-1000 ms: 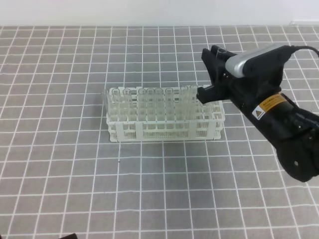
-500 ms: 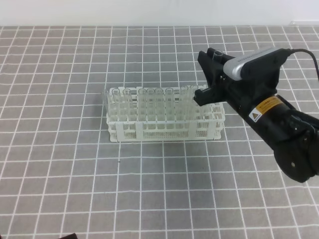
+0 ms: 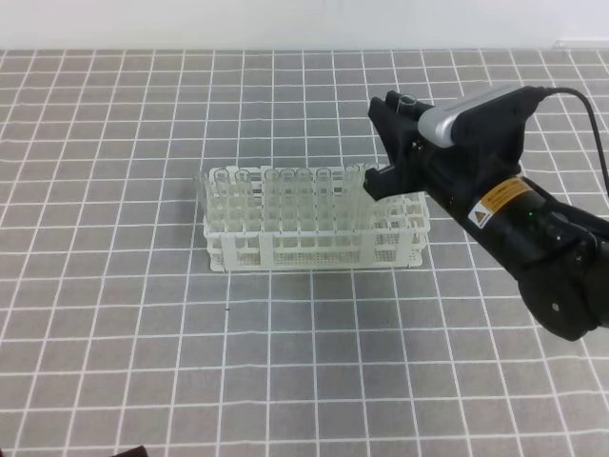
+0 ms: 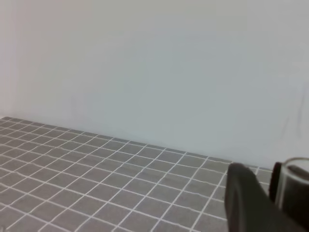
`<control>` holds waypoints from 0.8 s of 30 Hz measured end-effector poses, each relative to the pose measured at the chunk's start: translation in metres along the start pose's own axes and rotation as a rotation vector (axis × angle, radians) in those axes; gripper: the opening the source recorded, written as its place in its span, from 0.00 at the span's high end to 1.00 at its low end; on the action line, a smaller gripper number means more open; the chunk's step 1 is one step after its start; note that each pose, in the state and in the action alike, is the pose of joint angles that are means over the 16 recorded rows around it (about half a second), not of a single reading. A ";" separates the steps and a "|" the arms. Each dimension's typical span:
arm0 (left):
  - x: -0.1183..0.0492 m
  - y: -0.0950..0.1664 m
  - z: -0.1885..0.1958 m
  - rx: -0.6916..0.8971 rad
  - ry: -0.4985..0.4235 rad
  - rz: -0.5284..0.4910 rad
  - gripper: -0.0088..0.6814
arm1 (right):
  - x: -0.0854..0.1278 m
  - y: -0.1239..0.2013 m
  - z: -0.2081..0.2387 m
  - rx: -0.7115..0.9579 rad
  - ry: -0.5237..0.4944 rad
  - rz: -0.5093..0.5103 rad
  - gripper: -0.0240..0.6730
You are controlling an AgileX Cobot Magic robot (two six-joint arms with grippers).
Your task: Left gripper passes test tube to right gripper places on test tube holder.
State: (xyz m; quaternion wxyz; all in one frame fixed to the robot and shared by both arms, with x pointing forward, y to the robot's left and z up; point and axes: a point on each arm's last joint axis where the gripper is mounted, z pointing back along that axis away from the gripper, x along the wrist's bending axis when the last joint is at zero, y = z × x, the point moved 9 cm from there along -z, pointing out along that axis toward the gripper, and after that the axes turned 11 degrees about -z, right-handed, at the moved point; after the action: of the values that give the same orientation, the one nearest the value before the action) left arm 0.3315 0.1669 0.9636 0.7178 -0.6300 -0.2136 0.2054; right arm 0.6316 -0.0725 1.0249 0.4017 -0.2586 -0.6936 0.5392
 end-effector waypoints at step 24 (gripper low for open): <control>0.000 0.000 0.000 0.000 0.002 0.001 0.99 | -0.003 0.017 -0.003 0.034 0.000 0.004 0.85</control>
State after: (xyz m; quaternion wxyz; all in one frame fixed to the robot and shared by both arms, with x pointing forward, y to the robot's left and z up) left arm 0.3313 0.1666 0.9639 0.7179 -0.6303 -0.2128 0.2050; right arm 0.6350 -0.0688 1.0085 0.4050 -0.2533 -0.6838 0.5517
